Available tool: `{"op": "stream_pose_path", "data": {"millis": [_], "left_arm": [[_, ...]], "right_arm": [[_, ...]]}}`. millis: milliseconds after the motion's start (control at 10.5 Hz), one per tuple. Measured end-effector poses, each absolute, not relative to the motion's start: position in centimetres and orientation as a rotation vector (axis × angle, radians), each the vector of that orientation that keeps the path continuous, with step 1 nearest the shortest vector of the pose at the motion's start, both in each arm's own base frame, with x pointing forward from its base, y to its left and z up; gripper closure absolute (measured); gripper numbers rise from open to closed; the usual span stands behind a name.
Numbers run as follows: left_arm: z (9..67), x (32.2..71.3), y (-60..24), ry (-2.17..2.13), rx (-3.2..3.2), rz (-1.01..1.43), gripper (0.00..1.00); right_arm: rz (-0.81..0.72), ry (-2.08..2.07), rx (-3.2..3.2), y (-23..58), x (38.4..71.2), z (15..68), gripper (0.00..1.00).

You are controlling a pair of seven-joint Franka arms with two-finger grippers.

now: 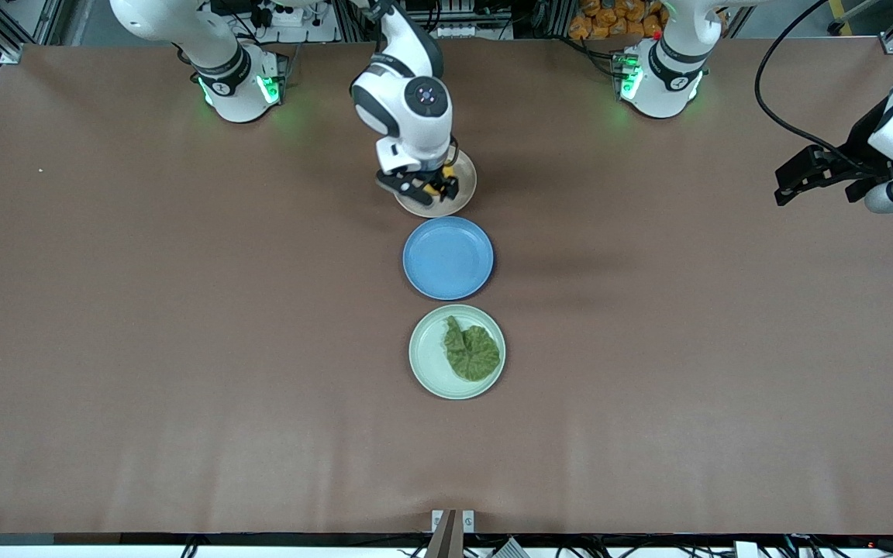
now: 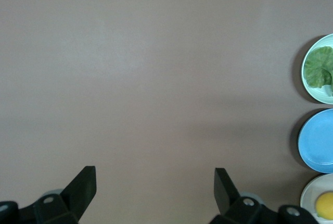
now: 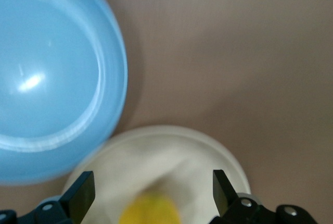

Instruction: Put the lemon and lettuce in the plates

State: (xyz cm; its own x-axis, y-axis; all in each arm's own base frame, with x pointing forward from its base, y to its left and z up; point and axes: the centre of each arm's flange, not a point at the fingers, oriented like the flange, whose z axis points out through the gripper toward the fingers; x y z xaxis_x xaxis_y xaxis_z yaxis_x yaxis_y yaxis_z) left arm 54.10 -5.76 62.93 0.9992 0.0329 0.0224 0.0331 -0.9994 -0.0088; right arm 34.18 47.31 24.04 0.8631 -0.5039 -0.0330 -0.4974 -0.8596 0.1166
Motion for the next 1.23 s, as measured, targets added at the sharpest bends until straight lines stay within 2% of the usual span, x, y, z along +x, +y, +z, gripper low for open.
{"op": "stream_pose_path", "data": {"millis": [285, 474, 949, 1234], "left_arm": [[62.9, 54.2, -5.6, -0.020, -3.133, -0.043, 0.00], [62.9, 54.3, -5.6, -0.020, -3.133, -0.048, 0.00], [62.8, 54.4, -5.5, -0.020, -3.133, -0.050, 0.00], [63.1, 54.5, -5.5, -0.022, -3.134, -0.062, 0.00]], "right_arm": [[-0.042, -0.778, 2.951, 42.0, 42.3, 27.0, 0.00], [-0.050, -0.724, 2.973, 37.8, 46.5, 27.3, 0.00], [-0.095, -0.485, 3.033, 24.1, 54.8, 27.2, 0.00], [-0.110, -0.321, 3.066, 17.5, 57.4, 27.3, 0.00]]}}
